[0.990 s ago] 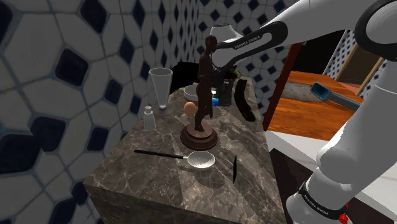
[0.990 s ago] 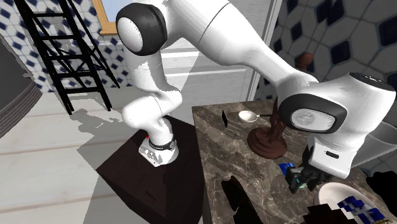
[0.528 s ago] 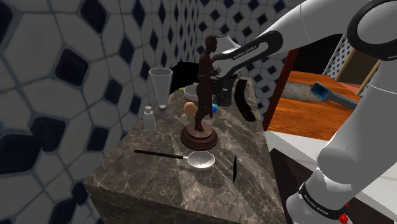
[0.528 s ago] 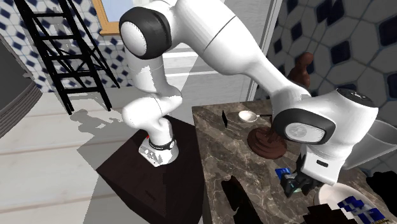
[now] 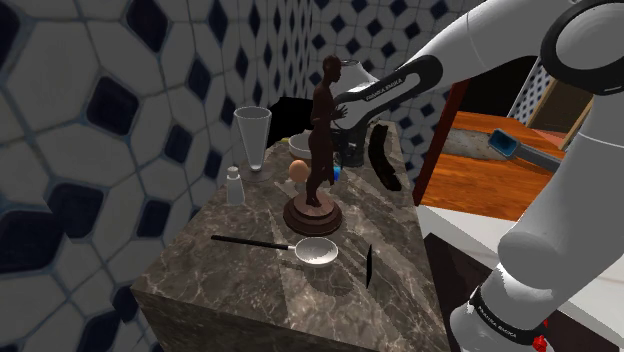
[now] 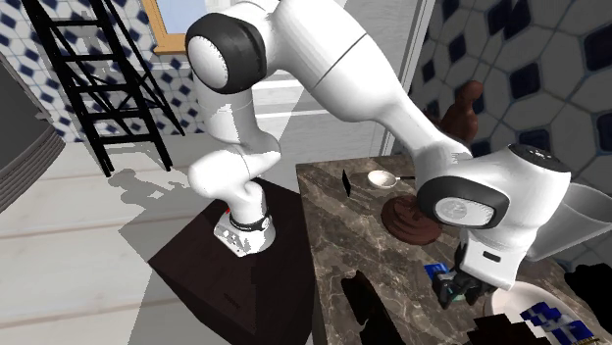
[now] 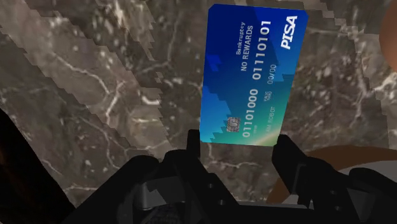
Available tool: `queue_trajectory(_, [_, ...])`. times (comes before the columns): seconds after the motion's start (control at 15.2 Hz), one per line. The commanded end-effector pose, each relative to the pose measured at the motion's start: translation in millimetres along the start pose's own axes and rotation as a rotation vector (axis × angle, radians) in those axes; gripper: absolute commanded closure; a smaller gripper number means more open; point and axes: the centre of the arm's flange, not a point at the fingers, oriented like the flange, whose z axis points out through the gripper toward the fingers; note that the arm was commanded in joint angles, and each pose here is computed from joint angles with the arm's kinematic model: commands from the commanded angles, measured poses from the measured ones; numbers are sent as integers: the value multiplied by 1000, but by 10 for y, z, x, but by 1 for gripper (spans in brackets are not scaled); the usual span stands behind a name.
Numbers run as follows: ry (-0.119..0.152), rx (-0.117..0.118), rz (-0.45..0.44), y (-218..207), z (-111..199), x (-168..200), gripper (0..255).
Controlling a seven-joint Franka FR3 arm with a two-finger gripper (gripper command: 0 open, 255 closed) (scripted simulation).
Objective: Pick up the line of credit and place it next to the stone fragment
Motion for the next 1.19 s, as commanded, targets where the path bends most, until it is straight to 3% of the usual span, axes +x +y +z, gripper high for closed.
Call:
queue_trajectory(0.0, [-24,-20,-2,9,181,-27,255])
queue_trajectory(0.2, [-24,-20,-2,9,181,-27,255])
queue_trajectory(0.26, [-24,-20,-2,14,176,7,0])
queue_trajectory(0.59, [-24,-20,-1,9,181,-26,0])
queue_trajectory(0.86, [-24,-20,-1,-1,-319,-15,0])
queue_trajectory(1.12, [-24,-20,-1,-1,-319,-15,0])
